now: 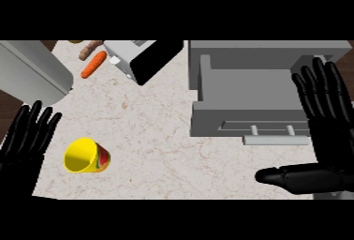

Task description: Pick up the cup, place it into the drawer and close the drawer

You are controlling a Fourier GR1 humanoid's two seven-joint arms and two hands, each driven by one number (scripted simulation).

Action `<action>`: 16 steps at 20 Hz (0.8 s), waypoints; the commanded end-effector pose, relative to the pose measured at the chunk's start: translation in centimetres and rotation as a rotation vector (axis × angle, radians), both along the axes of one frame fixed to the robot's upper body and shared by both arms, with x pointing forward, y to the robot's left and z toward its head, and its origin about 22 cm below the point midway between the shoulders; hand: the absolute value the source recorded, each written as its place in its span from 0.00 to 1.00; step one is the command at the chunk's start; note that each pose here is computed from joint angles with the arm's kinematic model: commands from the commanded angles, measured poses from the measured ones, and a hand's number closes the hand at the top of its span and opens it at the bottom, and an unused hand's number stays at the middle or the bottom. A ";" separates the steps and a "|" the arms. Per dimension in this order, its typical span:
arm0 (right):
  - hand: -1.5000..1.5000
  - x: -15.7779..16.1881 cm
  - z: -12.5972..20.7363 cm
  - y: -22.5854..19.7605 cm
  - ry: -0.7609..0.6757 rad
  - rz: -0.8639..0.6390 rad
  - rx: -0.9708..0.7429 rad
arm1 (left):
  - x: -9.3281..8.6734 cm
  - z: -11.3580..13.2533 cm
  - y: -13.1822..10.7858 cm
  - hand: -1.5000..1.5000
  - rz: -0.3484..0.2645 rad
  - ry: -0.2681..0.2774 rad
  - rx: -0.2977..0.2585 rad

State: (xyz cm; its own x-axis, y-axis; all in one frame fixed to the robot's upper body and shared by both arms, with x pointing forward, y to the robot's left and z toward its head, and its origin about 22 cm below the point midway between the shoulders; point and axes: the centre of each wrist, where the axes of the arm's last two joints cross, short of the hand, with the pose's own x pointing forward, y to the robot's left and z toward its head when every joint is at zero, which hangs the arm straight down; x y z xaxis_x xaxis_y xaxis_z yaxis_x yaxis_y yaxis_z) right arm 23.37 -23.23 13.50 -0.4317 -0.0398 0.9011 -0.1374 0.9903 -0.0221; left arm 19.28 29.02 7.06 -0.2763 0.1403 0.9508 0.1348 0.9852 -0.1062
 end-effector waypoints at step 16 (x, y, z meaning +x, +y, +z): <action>0.00 0.0 0.5 0.4 0.006 0.028 0.004 | 1.3 -8.3 2.8 0.00 0.102 0.098 0.060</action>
State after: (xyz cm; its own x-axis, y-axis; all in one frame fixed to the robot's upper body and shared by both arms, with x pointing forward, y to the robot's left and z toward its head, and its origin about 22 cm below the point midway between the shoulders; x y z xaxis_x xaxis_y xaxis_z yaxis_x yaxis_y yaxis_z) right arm 23.17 -23.50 13.94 -0.4261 -0.0421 0.9037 -0.1556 0.9874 -0.0274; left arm 19.35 31.71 -0.50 -0.1996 0.0694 0.9774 0.0376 0.9973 -0.0631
